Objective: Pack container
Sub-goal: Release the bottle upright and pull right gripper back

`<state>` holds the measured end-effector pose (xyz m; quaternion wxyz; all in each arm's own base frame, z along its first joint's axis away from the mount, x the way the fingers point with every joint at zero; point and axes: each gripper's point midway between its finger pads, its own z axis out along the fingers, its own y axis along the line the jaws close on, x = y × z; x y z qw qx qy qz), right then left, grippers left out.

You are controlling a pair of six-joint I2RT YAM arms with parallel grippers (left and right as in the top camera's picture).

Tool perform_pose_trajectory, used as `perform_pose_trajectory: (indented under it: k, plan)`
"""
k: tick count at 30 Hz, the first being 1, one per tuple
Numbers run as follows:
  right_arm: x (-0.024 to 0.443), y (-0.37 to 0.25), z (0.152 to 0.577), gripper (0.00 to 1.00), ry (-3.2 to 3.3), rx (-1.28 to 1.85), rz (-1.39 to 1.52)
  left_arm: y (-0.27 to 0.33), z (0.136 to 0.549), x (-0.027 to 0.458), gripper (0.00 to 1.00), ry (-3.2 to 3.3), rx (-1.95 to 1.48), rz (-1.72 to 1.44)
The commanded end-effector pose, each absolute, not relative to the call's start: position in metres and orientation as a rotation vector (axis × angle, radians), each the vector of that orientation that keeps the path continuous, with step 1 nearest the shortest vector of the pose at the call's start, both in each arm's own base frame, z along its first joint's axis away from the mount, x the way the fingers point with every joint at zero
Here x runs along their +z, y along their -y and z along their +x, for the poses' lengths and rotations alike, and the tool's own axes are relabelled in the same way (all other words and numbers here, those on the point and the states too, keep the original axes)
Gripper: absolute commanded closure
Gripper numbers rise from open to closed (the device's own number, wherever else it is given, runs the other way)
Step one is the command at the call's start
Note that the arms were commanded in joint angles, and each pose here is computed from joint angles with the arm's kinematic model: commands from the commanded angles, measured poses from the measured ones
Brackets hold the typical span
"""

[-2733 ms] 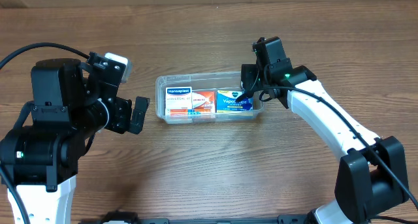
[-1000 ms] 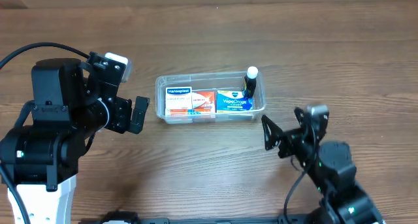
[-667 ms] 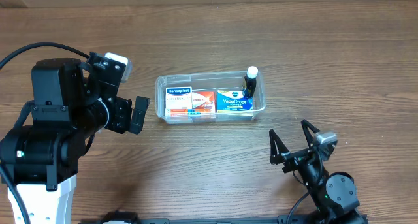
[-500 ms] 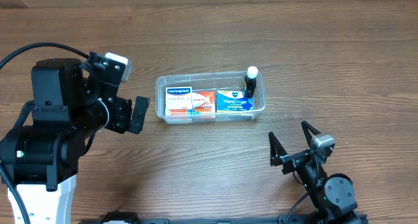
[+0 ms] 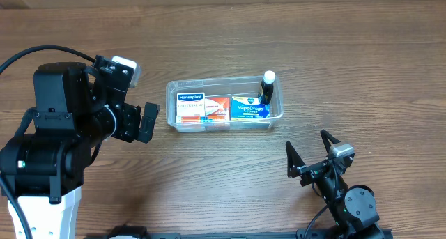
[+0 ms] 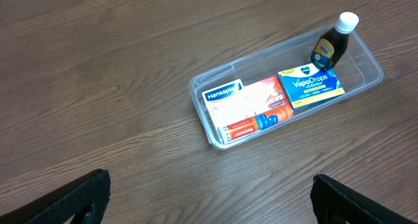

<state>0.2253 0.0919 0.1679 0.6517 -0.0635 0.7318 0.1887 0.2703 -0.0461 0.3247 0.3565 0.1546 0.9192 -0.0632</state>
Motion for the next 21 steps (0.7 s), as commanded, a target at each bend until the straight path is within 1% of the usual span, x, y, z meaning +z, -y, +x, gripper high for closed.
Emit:
perform_pose_trajectory:
  k: [1,5,8,10,12,15,17,21]
  plan:
    - [0.169,-0.091,0.225,0.0,-1.651,0.424,-0.143,0.047,0.27,0.328,0.0,-2.357,-0.165,0.415]
    - [0.169,-0.091,0.225,0.0,-1.651,0.424,-0.143,0.045,0.27,0.329,0.0,-2.356,-0.153,0.413]
    - [0.169,-0.091,0.225,0.0,-1.651,0.424,-0.143,0.046,0.242,0.35,0.0,-2.272,-0.157,0.393]
    - [0.169,-0.091,0.225,0.0,-1.651,0.424,-0.143,0.045,0.224,0.367,0.0,-2.193,-0.171,0.325]
    - [0.169,-0.091,0.225,0.0,-1.651,0.424,-0.143,0.042,0.199,0.375,0.0,-2.088,-0.155,0.308]
    - [0.169,-0.091,0.225,0.0,-1.651,0.424,-0.143,0.035,0.181,0.361,0.0,-2.005,-0.135,0.241]
    - [0.169,-0.091,0.225,0.0,-1.651,0.424,-0.143,0.03,0.175,0.338,0.0,-1.959,-0.167,0.127]
    - [0.169,-0.091,0.225,0.0,-1.651,0.424,-0.143,0.03,0.181,0.296,0.0,-1.893,-0.248,0.01]
